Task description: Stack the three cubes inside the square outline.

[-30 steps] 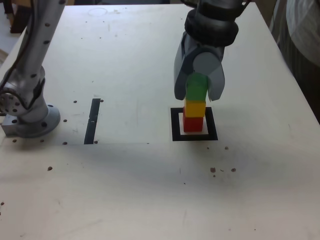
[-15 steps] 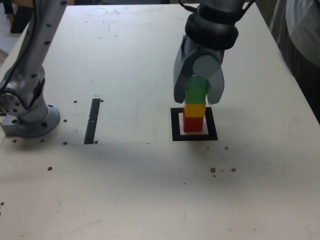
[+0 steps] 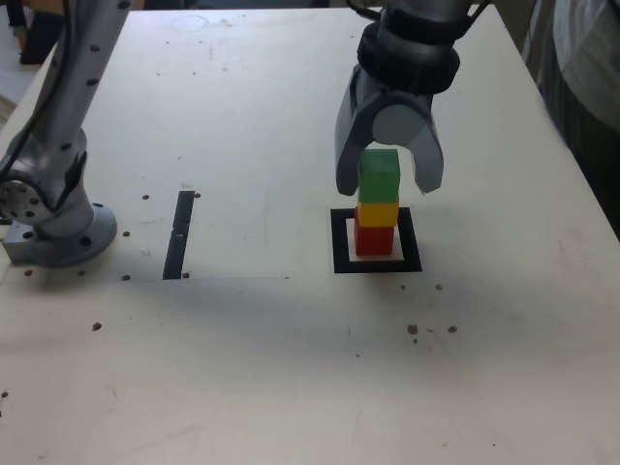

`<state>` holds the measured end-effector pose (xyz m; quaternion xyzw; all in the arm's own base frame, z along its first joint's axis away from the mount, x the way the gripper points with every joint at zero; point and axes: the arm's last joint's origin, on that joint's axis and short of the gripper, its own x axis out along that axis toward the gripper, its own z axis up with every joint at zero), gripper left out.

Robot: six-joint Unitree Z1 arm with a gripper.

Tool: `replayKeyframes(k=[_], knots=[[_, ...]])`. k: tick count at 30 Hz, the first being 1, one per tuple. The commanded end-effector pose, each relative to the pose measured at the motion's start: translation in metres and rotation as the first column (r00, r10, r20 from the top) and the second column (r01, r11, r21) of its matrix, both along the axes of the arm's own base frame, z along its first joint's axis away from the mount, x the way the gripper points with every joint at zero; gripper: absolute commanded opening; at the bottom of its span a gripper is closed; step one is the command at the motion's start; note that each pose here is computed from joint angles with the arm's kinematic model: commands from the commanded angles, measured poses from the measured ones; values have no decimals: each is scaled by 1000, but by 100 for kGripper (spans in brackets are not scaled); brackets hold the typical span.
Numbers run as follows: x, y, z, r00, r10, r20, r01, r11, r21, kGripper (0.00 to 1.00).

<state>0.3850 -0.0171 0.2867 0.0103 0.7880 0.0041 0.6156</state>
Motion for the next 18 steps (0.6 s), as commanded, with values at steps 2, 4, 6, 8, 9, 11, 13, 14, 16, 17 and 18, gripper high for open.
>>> replayKeyframes(k=[2,4,6,8,9,11,13,14,16,17,18], knots=[[-9,1,15,1000,-2,26,2,1000,9,99],[-16,2,26,999,-4,48,3,1000,16,99],[-27,3,41,997,-6,78,4,1000,22,99],[-39,4,55,994,-8,109,6,1000,25,99],[-46,4,63,992,-10,126,7,1000,25,99],[-60,5,76,987,-15,159,11,1000,24,99],[-75,5,88,982,-22,187,18,1000,21,100],[-83,6,93,980,-26,197,22,1000,20,100],[-100,6,101,977,-33,212,30,999,17,100],[-110,7,103,976,-36,216,33,999,15,100],[-119,7,105,975,-39,217,36,999,14,100]])
